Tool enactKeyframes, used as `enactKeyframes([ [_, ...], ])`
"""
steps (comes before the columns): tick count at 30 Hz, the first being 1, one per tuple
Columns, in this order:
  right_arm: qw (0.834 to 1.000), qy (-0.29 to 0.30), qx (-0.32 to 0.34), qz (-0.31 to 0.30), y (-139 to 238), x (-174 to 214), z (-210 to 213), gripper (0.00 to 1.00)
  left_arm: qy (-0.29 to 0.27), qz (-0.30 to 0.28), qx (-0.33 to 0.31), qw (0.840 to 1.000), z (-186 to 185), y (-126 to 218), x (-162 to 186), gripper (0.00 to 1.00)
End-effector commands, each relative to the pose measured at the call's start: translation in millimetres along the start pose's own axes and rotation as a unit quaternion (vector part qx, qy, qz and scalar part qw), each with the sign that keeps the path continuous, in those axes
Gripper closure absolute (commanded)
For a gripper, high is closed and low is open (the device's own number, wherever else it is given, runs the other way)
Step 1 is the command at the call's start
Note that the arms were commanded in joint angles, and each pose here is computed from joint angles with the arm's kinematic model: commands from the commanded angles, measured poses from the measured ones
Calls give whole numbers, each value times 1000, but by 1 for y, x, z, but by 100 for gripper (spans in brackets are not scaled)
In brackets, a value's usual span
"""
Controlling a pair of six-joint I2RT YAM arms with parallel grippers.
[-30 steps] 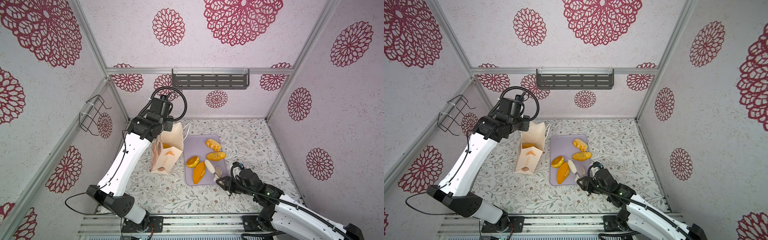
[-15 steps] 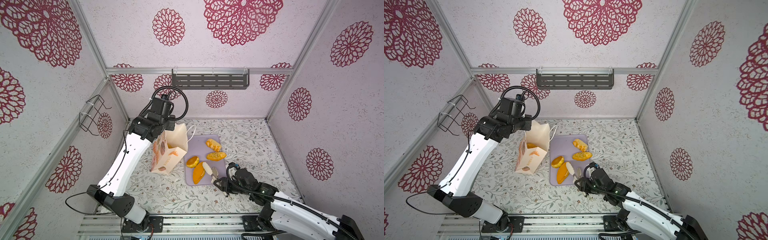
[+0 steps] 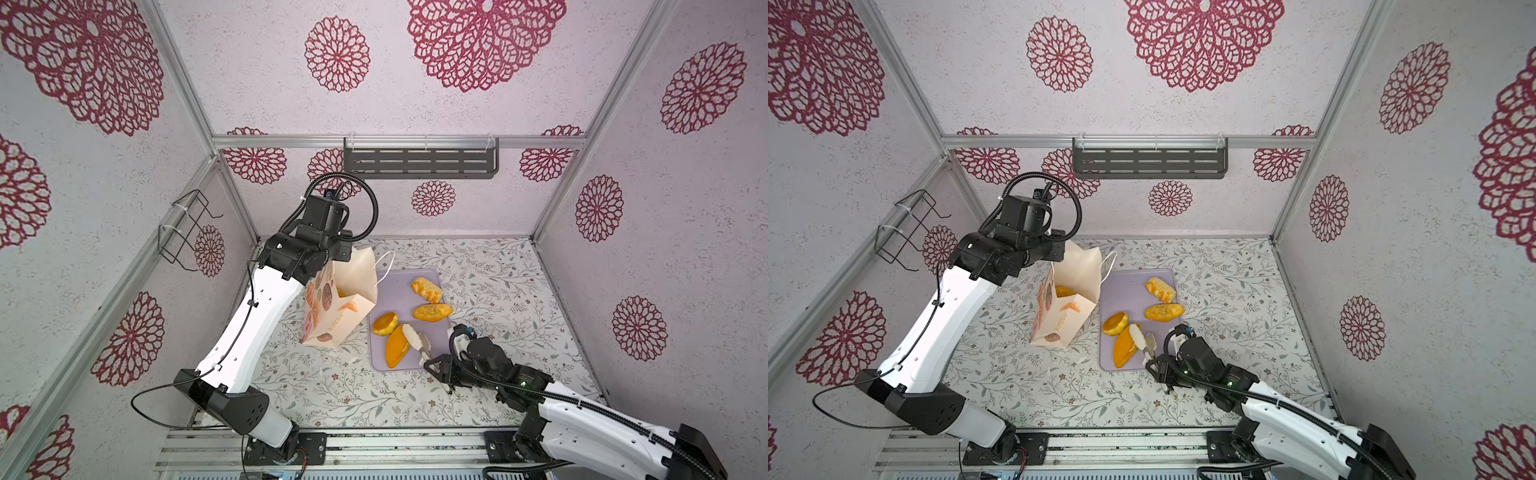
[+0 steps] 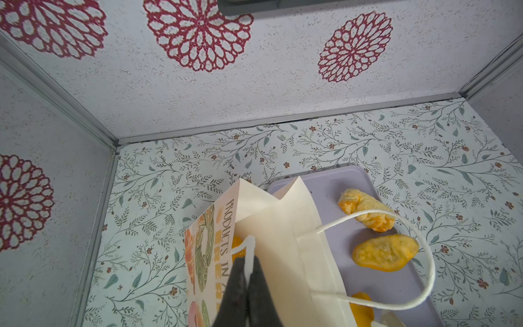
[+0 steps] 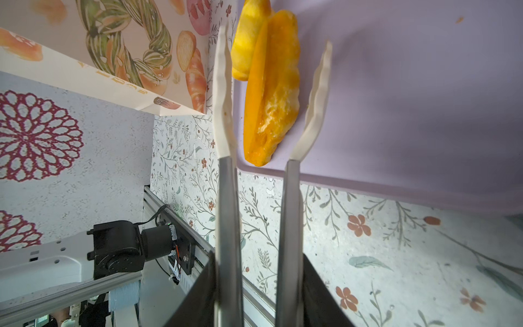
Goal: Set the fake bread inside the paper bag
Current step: 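Lower the tongs onto the long orange crusty loaf and pinch it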
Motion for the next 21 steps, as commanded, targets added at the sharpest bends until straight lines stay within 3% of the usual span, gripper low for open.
enactKeyframes([
  [1,999,2,-32,-2,-1,-1,13,59,6,-16,7,1000,-4,1,-6,100],
  [21,1000,7,-19,23,-16,6,10,62,6,-14,15,1000,-10,-3,-7,100],
])
Point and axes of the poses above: each gripper's point midway between its finger pads, its own y axis back along the fingers, its own z axis along the line the jaws close on, x = y × z, the point moved 5 cm from there along y, back along the fingers, and after that the axes turned 6 degrees about -y, right-handed, at the moved point
